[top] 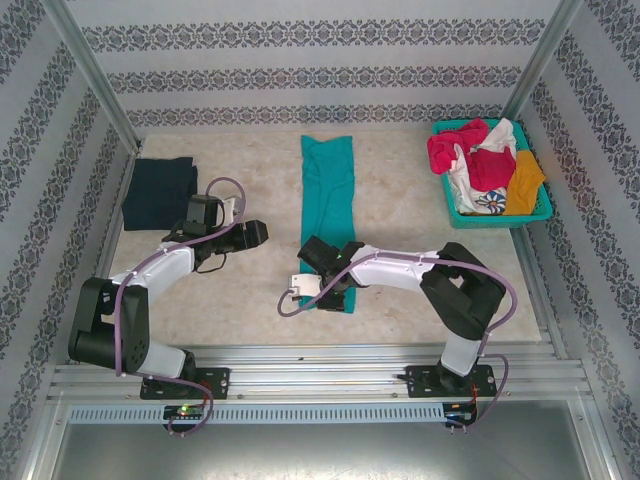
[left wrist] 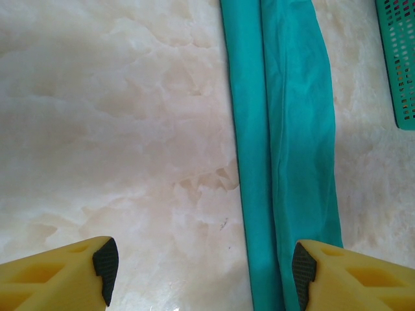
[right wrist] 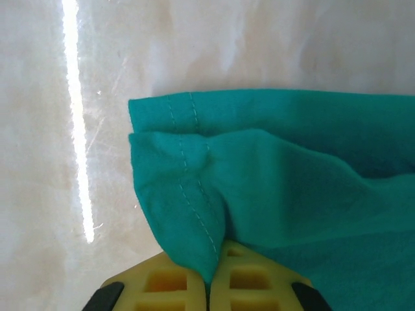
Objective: Fold and stack the t-shirts
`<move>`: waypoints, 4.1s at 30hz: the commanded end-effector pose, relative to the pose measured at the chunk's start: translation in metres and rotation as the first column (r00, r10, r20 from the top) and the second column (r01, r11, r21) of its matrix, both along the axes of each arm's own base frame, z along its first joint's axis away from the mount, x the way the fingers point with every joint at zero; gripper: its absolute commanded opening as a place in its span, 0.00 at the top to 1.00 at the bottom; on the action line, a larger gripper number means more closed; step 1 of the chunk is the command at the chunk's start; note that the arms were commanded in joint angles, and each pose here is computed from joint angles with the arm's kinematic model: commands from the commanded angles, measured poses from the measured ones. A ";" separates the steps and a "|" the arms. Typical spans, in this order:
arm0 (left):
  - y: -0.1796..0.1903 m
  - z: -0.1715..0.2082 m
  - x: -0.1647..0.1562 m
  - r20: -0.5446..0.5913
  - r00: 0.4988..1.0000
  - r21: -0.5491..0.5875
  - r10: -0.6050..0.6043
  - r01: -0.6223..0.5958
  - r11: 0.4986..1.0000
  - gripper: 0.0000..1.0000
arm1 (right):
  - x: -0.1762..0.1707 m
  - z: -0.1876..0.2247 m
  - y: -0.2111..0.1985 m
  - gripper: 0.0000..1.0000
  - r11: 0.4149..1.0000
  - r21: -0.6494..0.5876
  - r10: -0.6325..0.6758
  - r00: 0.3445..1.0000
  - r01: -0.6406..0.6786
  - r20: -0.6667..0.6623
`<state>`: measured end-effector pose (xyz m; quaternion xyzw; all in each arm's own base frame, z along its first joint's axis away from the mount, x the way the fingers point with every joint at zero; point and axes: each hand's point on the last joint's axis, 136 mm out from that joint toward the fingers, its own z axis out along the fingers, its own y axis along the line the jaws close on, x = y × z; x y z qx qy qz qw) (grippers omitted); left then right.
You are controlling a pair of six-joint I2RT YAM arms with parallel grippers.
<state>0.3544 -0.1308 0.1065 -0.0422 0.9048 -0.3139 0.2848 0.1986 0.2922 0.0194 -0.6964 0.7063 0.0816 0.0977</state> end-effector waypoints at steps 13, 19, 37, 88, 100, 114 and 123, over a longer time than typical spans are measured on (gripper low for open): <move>-0.014 0.007 0.007 0.059 0.996 -0.040 -0.065 0.068 0.997 0.26 | -0.027 0.092 -0.010 1.00 0.997 0.074 0.038 0.999 -0.035 -0.032; -0.014 0.006 0.004 0.100 0.987 0.015 -0.128 0.128 0.992 0.18 | 0.029 0.110 -0.010 1.00 0.997 0.074 0.029 0.997 -0.034 0.071; -0.019 0.011 -0.013 0.254 0.930 0.094 -0.266 0.250 0.964 0.00 | 0.170 0.091 -0.019 1.00 0.991 0.094 -0.108 0.978 0.092 0.178; -0.028 0.022 -0.005 0.311 0.910 0.058 -0.275 0.270 0.961 0.00 | 0.172 0.100 -0.017 0.21 0.975 0.218 -0.118 0.939 0.047 0.324; -0.024 0.020 -0.010 0.300 0.914 0.077 -0.274 0.263 0.962 0.00 | 0.110 0.028 -0.009 0.36 0.996 0.087 -0.033 0.984 0.018 0.174; -0.022 0.018 -0.018 0.293 0.914 0.089 -0.281 0.267 0.960 0.00 | 0.129 -0.011 -0.016 0.49 0.999 -0.021 -0.022 0.989 0.025 0.148; -0.021 0.016 -0.019 0.299 0.913 0.088 -0.276 0.262 0.961 0.00 | 0.119 -0.031 -0.038 1.00 0.992 -0.113 -0.030 0.986 0.049 0.164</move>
